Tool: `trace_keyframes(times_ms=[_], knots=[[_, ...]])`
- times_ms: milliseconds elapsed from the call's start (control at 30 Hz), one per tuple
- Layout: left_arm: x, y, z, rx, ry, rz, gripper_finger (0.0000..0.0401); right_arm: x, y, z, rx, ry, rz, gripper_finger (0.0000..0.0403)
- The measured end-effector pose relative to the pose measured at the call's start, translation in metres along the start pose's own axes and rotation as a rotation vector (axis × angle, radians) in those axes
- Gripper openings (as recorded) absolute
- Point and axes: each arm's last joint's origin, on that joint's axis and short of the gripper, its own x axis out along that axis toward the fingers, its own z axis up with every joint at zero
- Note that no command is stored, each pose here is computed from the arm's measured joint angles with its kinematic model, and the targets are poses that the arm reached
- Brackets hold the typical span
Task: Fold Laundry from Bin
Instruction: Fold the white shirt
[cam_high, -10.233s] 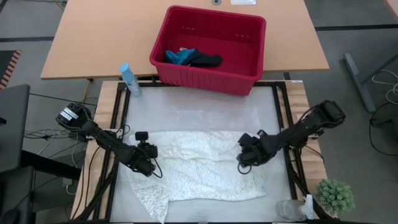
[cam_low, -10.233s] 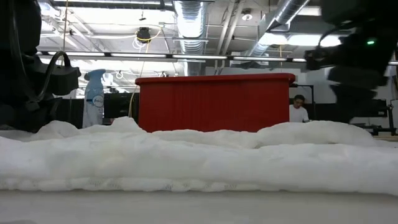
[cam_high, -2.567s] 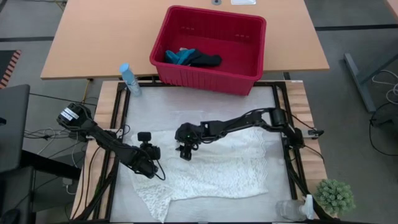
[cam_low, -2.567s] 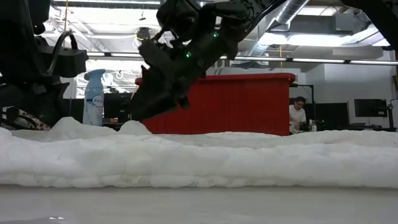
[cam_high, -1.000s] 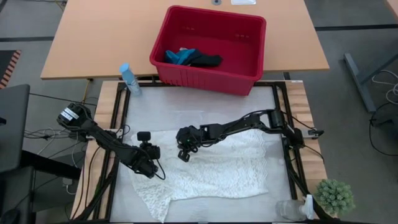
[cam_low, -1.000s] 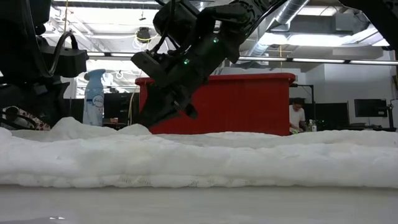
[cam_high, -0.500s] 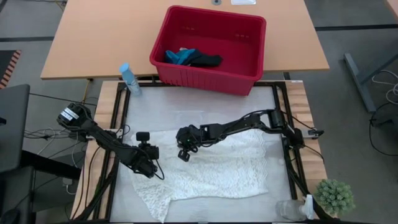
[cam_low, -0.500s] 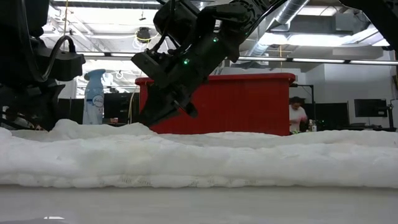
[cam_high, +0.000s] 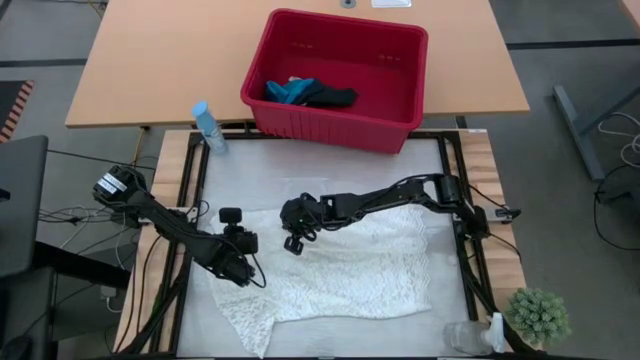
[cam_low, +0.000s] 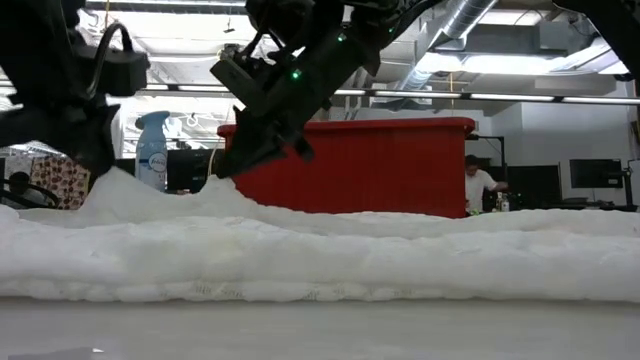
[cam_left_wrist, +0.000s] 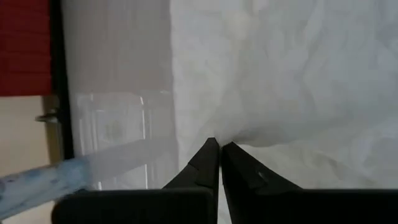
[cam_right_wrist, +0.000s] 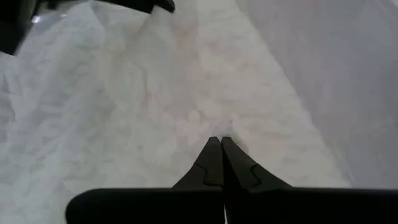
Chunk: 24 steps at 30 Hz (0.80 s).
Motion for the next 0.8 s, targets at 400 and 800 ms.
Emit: trace_keyframes(times_ms=[400, 800], knots=[[-0.007, 0.005, 0.002, -0.038, -0.014, 0.008, 0.0000, -0.006, -0.014, -0.005, -0.032, 0.072, -0.191, 0.0013], [0.004, 0.011, -0.011, -0.123, 0.051, 0.103, 0.0000, -0.005, -0.013, -0.012, -0.037, 0.100, -0.177, 0.0013]])
